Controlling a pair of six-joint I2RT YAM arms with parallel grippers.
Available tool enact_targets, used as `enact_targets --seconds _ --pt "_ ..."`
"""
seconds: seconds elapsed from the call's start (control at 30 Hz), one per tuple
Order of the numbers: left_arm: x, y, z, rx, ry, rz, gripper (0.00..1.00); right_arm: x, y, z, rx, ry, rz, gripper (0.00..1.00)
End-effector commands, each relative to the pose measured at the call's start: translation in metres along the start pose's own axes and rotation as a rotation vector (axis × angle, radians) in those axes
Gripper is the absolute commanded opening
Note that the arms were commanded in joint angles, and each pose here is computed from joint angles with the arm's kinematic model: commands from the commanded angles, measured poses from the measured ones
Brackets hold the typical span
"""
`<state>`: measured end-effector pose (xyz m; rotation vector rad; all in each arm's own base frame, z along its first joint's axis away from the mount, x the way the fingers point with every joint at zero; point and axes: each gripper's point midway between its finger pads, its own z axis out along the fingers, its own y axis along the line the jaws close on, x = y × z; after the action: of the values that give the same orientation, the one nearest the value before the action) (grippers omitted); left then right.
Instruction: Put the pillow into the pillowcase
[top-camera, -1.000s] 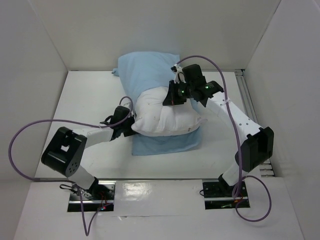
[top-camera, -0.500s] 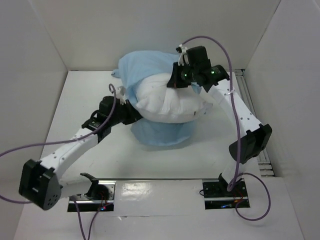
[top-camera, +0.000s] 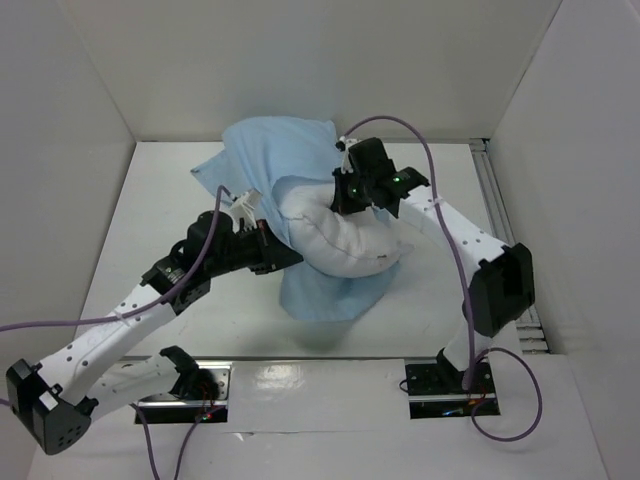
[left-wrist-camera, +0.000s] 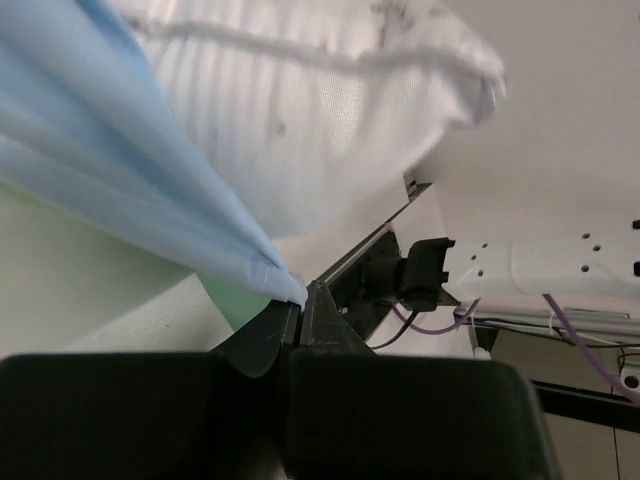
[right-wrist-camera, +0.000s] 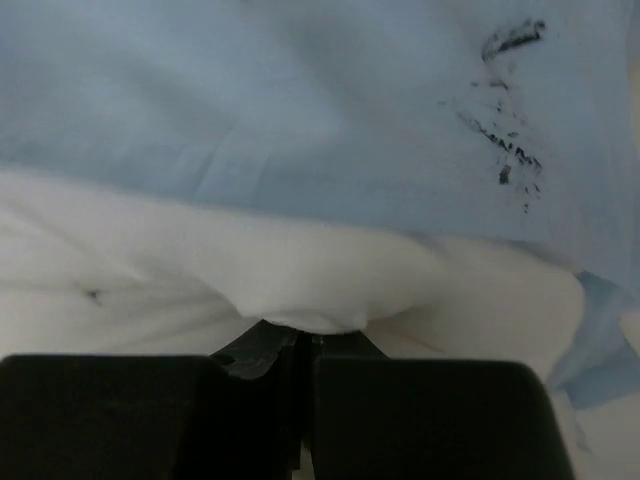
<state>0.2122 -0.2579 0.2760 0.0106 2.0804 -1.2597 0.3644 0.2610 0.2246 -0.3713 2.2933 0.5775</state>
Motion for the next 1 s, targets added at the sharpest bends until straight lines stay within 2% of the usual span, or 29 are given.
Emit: enact_targets --seconds 0.0,0.03,0.07,0.1,0.13,0.17,0.2,0.23,0.27,0.37,0.4,0.43,0.47,0.5,0.53,0.57,0.6,0.63,0.67,0.7,0.73,0.8,0.83,0.87,0.9,0.97 --pt "-0.022 -0.085 -0.017 0.285 -0.046 0.053 0.00 0.000 -0.042 0.043 0.124 -0.024 0.053 0.00" --pt "-0.034 -0.104 -0.022 0.328 -0.066 0.071 0.00 -0.015 -0.045 0.043 0.127 -0.051 0.058 0.00" --pt "-0.036 -0.117 -0.023 0.364 -0.059 0.103 0.00 -0.060 -0.044 0.030 0.121 -0.144 0.065 0.00" --pt "-0.039 -0.124 -0.014 0.378 -0.043 0.119 0.00 -0.080 -0.048 0.031 0.132 -0.177 0.069 0.00" --pt "-0.060 -0.155 -0.026 0.439 -0.087 0.159 0.00 -0.106 -0.047 0.021 0.127 -0.230 0.070 0.00" --pt "-0.070 -0.170 -0.029 0.469 -0.106 0.190 0.00 -0.165 -0.030 -0.014 0.087 -0.369 0.047 0.00" --pt "-0.076 -0.184 -0.033 0.494 -0.114 0.234 0.00 -0.189 -0.027 -0.030 0.073 -0.430 0.043 0.00" --pt "-0.096 -0.220 -0.054 0.566 -0.175 0.285 0.00 -0.207 -0.020 -0.039 0.054 -0.471 0.024 0.00" --pt "-0.101 -0.224 -0.050 0.558 -0.173 0.298 0.00 -0.238 -0.006 -0.070 0.026 -0.576 0.008 0.00" --pt "-0.110 -0.247 -0.066 0.601 -0.214 0.348 0.00 -0.255 0.021 -0.111 -0.081 -0.691 -0.030 0.00" --pt "-0.107 -0.240 -0.066 0.583 -0.212 0.340 0.00 -0.224 0.019 -0.082 -0.093 -0.605 -0.027 0.00" --pt "-0.103 -0.234 -0.065 0.569 -0.207 0.324 0.00 -0.207 0.024 -0.073 -0.102 -0.572 -0.029 0.00" --pt "-0.087 -0.207 -0.047 0.505 -0.159 0.295 0.00 -0.191 0.034 -0.080 -0.127 -0.558 -0.039 0.00" --pt "-0.078 -0.193 -0.043 0.477 -0.140 0.263 0.00 -0.136 0.035 -0.039 -0.127 -0.421 -0.035 0.00" --pt "-0.070 -0.182 -0.050 0.454 -0.131 0.229 0.00 -0.110 0.036 -0.036 -0.131 -0.380 -0.037 0.00" --pt "-0.047 -0.151 -0.035 0.391 -0.070 0.188 0.00 -0.083 0.033 -0.022 -0.128 -0.328 -0.036 0.00" --pt "-0.037 -0.137 -0.033 0.364 -0.043 0.165 0.00 -0.015 0.016 0.007 -0.094 -0.175 -0.021 0.00" --pt "-0.029 -0.131 -0.039 0.357 -0.036 0.153 0.10 0.009 0.006 0.013 -0.068 -0.137 -0.014 0.00" --pt "-0.015 -0.115 -0.036 0.323 0.012 0.136 0.31 0.028 0.000 0.011 -0.042 -0.114 -0.015 0.00" --pt "-0.013 -0.113 -0.039 0.316 0.016 0.142 0.52 0.065 -0.014 0.017 -0.010 -0.042 -0.006 0.00" --pt "-0.009 -0.107 -0.038 0.295 0.032 0.157 0.69 0.077 -0.019 0.015 0.007 -0.021 -0.003 0.00" --pt "-0.016 -0.110 -0.050 0.250 0.024 0.182 0.88 0.088 -0.026 0.003 0.036 -0.007 -0.013 0.00" --pt "-0.022 -0.112 -0.054 0.238 0.004 0.229 0.88 0.088 -0.028 -0.002 0.047 -0.005 -0.022 0.11" --pt "-0.028 -0.113 -0.056 0.217 -0.009 0.247 0.88 0.088 -0.030 -0.009 0.062 -0.008 -0.031 0.31" --pt "-0.043 -0.113 -0.061 0.157 -0.055 0.260 0.86 0.085 -0.028 -0.016 0.077 -0.001 -0.036 0.56" --pt "-0.066 -0.101 -0.067 0.047 -0.133 0.287 0.80 0.071 -0.028 -0.033 0.099 -0.042 -0.048 0.59"
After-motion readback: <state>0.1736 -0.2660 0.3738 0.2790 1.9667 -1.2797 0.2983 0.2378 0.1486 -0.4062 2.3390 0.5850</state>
